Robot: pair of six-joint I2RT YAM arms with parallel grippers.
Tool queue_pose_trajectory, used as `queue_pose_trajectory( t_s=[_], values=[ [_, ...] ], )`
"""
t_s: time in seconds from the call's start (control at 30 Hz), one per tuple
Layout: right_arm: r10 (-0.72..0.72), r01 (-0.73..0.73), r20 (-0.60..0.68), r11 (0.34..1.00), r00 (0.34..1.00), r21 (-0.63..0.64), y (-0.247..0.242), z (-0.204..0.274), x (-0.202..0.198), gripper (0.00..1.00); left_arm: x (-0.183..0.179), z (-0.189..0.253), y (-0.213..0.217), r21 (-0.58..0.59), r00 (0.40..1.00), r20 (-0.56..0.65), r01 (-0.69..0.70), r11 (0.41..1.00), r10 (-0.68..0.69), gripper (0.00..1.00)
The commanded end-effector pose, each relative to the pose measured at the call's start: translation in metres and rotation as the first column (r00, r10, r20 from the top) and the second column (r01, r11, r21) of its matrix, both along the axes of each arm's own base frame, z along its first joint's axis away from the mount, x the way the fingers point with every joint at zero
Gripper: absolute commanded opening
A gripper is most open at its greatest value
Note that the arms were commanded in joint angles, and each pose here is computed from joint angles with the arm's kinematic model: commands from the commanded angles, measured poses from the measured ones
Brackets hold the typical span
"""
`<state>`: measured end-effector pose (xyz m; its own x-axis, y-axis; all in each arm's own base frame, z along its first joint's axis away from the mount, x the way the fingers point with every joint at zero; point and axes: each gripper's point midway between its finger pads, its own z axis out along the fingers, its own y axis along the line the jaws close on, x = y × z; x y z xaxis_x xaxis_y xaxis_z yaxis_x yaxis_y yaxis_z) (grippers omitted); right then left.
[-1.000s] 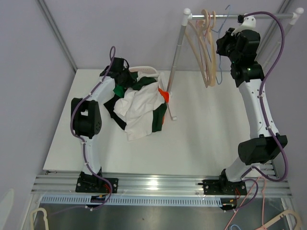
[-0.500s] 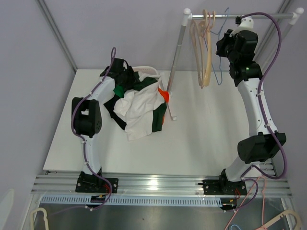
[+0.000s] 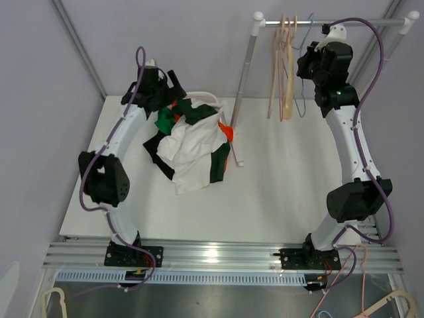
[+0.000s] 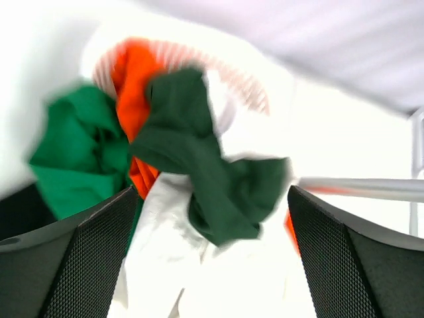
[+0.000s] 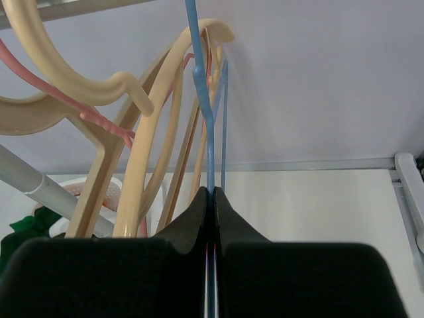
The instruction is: Remove the t-shirt from the hanger
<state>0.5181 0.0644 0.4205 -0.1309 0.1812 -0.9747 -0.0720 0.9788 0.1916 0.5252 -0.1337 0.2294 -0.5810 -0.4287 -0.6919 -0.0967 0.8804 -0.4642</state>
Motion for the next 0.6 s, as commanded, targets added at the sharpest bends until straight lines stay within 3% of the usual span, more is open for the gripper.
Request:
queue_pose_trajectory(
  t_s=[0.0, 0.07, 0.1, 0.13, 0.27, 0.47, 0.57],
  values=[
    [0.01, -0.01, 0.06, 1.0, 0.998, 0.002, 0.003, 0.023, 0.001, 0.0, -0.025, 0.125, 0.019, 0.049, 0.954, 0.297, -0.062, 0.997, 0.045, 1.0],
    [0.01, -0.01, 0.06, 1.0, 0.998, 0.003, 0.004, 0.023, 0.001, 0.02, -0.036, 0.142, 0.018, 0.052, 0.942, 0.333, -0.05, 0.997, 0.03, 0.99],
    [-0.001, 0.001, 0.056, 1.0, 0.998, 0.01, 0.003, 0.022, 0.002, 0.22, -0.042, 0.152, 0.016, 0.04, 0.936, 0.353, -0.033, 0.999, 0.017, 1.0],
    [-0.008, 0.007, 0.053, 1.0, 0.999, 0.013, 0.002, 0.02, 0.003, 0.31, -0.055, 0.168, 0.013, 0.025, 0.924, 0.383, -0.003, 1.0, -0.007, 0.99],
    [-0.029, 0.029, 0.055, 1.0, 0.998, 0.012, -0.002, 0.023, 0.002, 0.31, -0.089, 0.197, 0.002, -0.053, 0.887, 0.46, 0.077, 0.996, -0.044, 0.99],
    [-0.126, 0.126, 0.095, 0.992, 0.987, 0.01, -0.02, 0.049, -0.021, 0.51, -0.131, 0.238, -0.015, -0.059, 0.831, 0.541, 0.192, 0.98, -0.13, 0.99],
    [-0.178, 0.177, 0.14, 0.984, 0.974, 0.025, -0.03, 0.072, -0.048, 0.85, -0.161, 0.254, -0.025, -0.042, 0.786, 0.6, 0.22, 0.975, -0.152, 1.0]
  ],
)
